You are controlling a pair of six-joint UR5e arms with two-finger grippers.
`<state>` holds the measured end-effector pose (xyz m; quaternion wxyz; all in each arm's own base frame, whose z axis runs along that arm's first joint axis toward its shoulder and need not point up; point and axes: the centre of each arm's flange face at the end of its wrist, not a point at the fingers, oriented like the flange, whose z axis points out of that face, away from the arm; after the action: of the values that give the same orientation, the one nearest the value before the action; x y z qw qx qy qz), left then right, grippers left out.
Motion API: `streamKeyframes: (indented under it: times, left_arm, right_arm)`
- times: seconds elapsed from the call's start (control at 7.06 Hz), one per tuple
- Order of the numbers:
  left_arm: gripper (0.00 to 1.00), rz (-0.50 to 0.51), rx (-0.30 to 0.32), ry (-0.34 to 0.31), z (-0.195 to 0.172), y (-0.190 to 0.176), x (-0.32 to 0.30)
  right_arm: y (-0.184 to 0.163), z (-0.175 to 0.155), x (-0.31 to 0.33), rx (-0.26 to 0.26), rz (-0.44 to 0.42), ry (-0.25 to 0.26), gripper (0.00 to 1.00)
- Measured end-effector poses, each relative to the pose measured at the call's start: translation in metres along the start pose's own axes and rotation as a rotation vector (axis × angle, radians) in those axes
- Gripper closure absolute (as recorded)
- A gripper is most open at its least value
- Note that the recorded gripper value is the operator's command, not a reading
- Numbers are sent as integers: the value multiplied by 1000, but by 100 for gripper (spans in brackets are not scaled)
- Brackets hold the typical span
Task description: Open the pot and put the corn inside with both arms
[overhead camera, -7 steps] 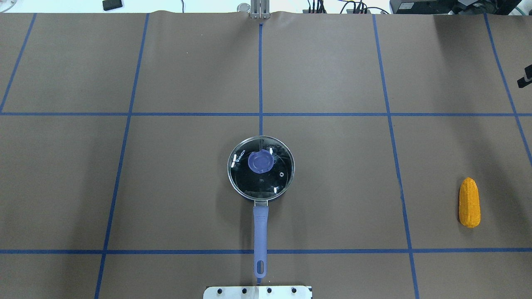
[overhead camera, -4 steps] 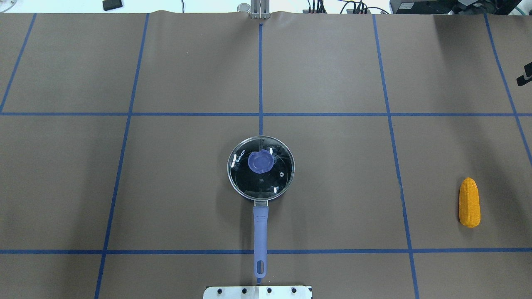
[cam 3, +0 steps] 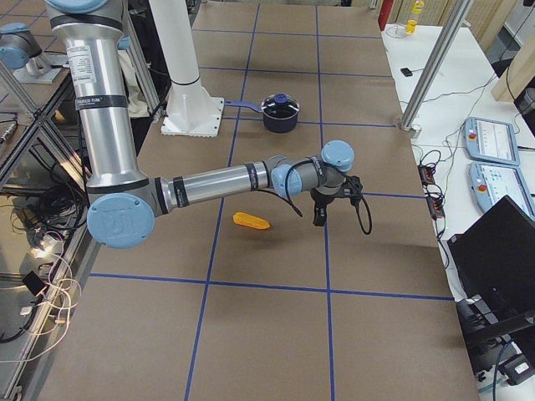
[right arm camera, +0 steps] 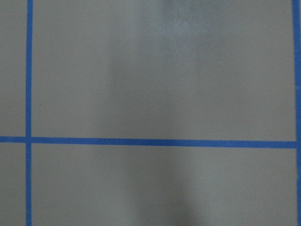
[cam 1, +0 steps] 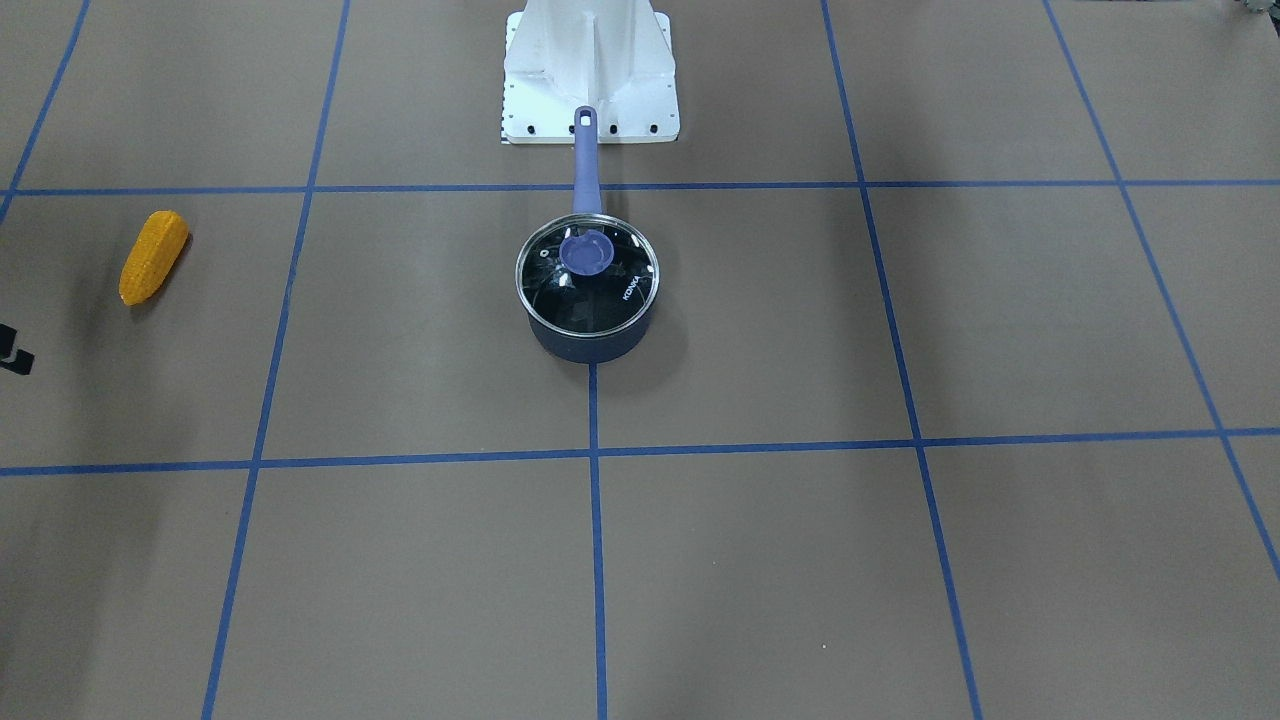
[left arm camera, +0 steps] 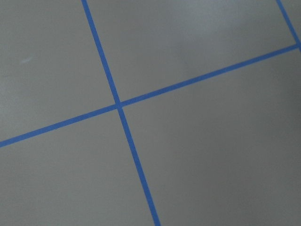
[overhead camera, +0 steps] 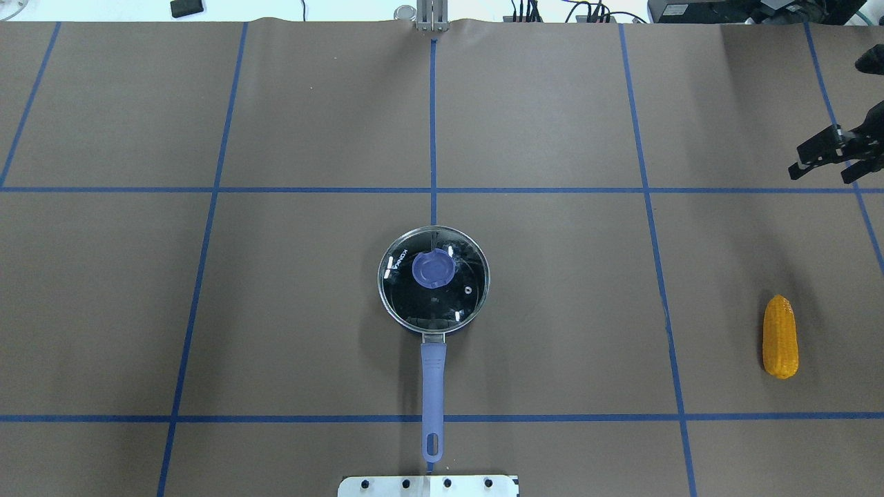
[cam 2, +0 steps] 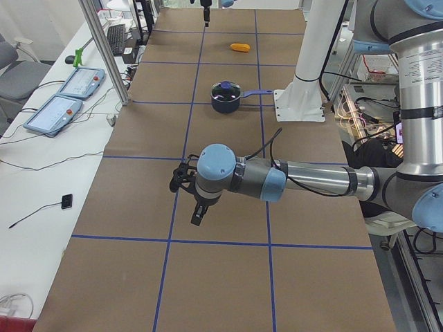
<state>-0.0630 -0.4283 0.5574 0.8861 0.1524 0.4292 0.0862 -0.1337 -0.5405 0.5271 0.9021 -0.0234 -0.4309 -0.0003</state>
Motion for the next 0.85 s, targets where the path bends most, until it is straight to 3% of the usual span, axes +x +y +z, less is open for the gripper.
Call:
streamKeyframes:
  times: [0.57,0.85]
  left_arm:
    - [2,-117,-17,49,3,-52,107]
    - [2,-177,-49,55,-6,-80,173]
  right_arm:
    - [61,56,-17,-24,22,-49,0]
    - [101,66,-8,-40,11,-12,0]
